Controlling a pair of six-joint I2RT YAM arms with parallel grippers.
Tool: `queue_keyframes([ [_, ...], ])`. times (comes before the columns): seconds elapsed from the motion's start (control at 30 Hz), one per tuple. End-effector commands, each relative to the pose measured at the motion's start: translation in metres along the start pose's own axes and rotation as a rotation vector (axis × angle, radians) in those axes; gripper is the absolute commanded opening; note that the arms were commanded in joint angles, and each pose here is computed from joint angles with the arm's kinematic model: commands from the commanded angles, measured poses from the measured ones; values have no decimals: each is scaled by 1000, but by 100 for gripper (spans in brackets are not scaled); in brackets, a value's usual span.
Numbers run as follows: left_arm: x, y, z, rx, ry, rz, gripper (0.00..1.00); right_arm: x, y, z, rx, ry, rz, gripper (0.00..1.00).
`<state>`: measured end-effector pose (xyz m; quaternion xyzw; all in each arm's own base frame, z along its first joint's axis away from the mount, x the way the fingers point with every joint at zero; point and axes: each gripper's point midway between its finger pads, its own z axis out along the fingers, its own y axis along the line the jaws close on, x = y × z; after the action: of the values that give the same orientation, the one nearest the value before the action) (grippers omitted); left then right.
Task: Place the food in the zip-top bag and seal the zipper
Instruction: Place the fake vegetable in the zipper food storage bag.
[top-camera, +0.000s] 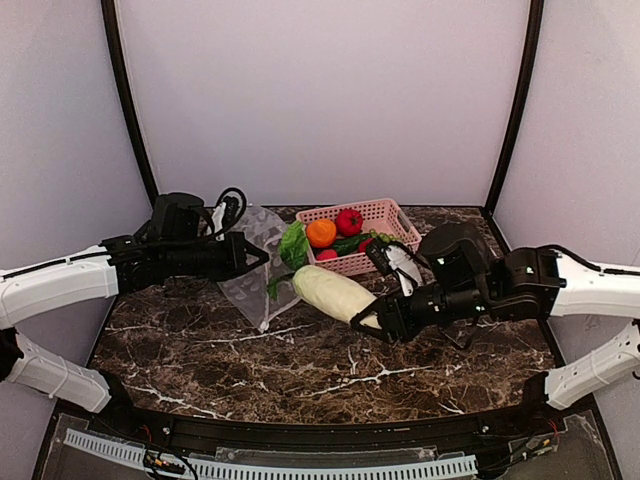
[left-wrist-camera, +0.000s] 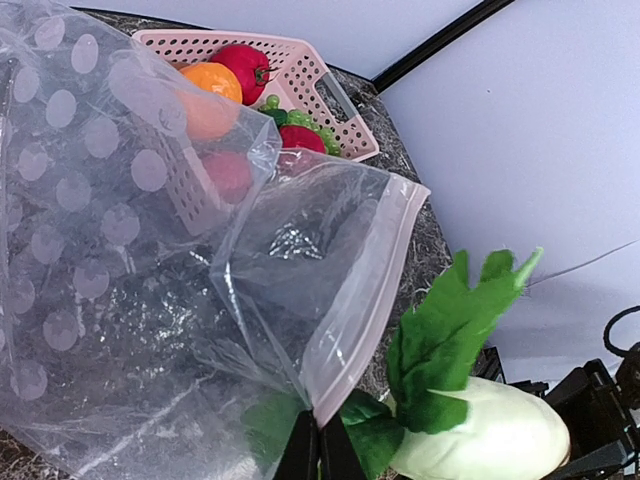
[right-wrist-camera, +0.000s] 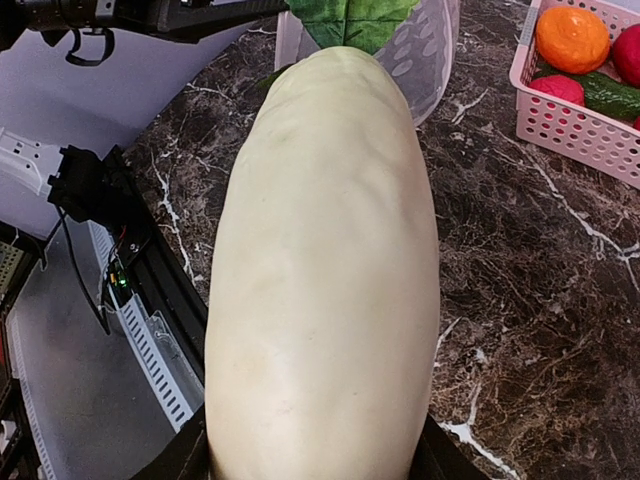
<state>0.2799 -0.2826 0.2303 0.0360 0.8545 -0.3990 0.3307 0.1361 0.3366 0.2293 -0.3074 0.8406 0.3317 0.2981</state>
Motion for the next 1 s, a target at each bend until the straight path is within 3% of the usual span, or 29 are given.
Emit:
queue_keyframes([
  [0.0,-2,-5,-1,26,2,9,1,-4,0,16,30,0,6,34],
  [0.97,13,-33,-10,142,60,27,1,-83,-22,98,162,-2,71,32],
])
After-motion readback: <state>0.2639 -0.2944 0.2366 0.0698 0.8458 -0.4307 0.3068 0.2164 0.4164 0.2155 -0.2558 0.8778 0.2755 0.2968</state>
